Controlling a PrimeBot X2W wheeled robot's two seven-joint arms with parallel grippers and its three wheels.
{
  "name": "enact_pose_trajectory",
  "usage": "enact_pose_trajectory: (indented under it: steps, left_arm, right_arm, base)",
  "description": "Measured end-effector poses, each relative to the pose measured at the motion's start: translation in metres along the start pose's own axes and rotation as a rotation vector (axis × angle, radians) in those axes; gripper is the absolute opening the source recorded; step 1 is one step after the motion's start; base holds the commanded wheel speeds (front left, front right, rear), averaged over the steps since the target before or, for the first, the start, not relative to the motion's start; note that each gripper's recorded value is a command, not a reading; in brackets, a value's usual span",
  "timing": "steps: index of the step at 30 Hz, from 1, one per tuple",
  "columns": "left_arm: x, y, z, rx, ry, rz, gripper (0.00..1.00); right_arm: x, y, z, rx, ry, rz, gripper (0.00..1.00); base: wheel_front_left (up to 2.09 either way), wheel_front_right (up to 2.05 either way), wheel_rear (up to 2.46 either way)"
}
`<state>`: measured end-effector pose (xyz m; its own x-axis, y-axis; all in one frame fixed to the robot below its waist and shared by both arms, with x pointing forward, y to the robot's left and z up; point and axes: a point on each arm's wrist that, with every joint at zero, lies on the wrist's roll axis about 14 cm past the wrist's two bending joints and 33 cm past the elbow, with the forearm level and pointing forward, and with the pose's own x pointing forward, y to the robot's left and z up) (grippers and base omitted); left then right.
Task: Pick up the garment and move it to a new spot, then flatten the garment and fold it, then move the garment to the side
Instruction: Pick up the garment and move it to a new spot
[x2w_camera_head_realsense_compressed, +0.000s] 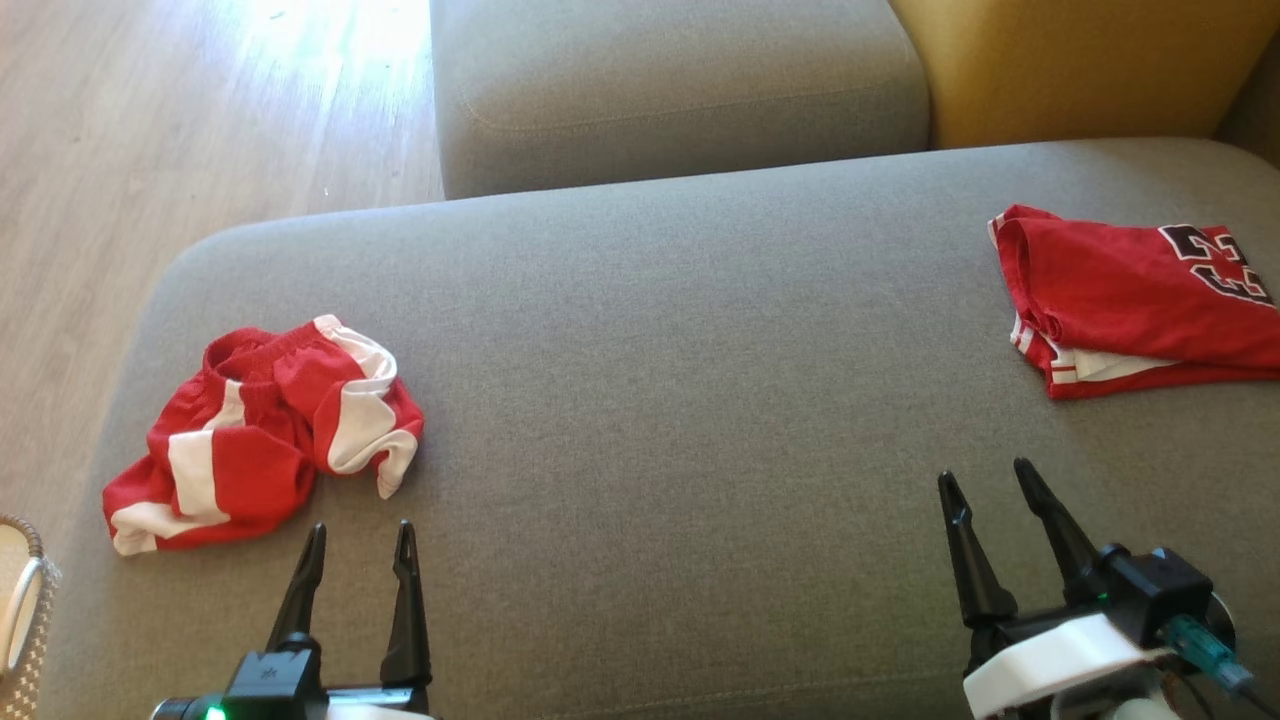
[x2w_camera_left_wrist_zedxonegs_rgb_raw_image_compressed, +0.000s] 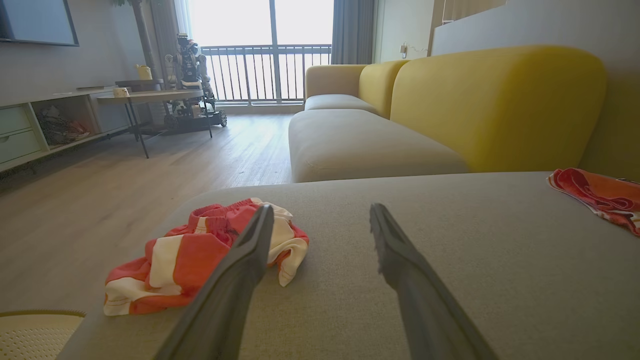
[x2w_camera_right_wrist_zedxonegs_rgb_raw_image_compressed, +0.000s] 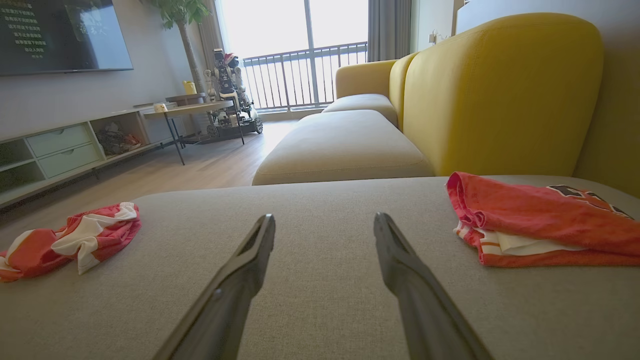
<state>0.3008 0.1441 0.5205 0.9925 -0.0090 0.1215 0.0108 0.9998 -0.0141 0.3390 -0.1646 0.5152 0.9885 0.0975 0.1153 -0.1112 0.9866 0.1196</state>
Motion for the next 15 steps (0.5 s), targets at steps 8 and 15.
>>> enact_pose_trajectory:
  steps: [8,15]
  left_arm:
    - [-0.0021,0.0023,0.0037,0.004,-0.013,0.008,1.00]
    - [-0.0060,0.0040,0.0056,0.009,-0.021,0.014,1.00]
  right_arm:
    - [-0.0016,0.0036,0.0007,0.008,-0.003,0.009,1.00]
    - [-0.0043,0.0073,-0.0016,0.009,0.004,0.020,1.00]
  base:
    - [0.00,0.00,0.00]
    - [0.00,0.00,0.00]
